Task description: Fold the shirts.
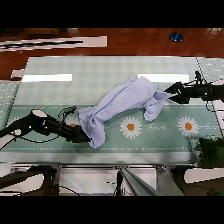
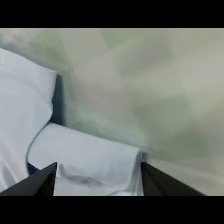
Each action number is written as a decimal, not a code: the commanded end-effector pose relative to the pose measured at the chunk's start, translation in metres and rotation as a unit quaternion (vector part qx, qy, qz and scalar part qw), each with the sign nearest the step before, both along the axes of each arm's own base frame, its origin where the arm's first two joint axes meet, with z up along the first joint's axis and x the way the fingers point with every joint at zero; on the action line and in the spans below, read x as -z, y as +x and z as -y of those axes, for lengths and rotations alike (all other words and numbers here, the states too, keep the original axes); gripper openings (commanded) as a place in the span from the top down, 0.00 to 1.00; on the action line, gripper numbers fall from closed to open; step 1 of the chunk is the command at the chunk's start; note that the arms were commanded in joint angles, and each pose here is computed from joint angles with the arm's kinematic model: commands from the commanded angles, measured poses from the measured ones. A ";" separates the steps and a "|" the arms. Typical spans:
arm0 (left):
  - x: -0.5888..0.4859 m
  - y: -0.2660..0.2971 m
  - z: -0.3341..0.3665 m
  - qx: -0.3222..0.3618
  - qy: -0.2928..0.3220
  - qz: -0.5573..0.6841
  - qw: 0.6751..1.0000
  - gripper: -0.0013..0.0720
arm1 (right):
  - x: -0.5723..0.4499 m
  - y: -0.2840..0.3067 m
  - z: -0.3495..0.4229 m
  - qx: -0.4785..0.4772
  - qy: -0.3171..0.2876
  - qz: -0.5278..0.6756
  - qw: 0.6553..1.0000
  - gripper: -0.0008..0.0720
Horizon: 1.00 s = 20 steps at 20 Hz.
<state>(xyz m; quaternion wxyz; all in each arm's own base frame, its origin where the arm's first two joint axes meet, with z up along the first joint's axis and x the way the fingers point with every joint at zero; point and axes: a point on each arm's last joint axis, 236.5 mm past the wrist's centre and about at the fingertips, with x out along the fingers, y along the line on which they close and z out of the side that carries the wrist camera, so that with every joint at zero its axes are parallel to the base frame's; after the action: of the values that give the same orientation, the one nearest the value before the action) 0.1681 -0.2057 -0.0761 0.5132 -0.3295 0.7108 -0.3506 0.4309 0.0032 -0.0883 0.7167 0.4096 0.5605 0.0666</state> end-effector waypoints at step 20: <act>-0.533 0.138 -0.098 -0.281 -0.105 0.661 0.687 0.95 | -0.473 -0.012 0.013 0.030 -0.053 0.509 0.859 0.95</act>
<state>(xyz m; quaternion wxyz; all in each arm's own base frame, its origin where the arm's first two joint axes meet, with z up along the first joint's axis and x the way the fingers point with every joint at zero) 0.3364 -0.1413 0.3538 0.8386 -0.2789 0.1513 -0.4427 0.4594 -0.0165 0.3164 0.8919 0.3580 0.1617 0.2238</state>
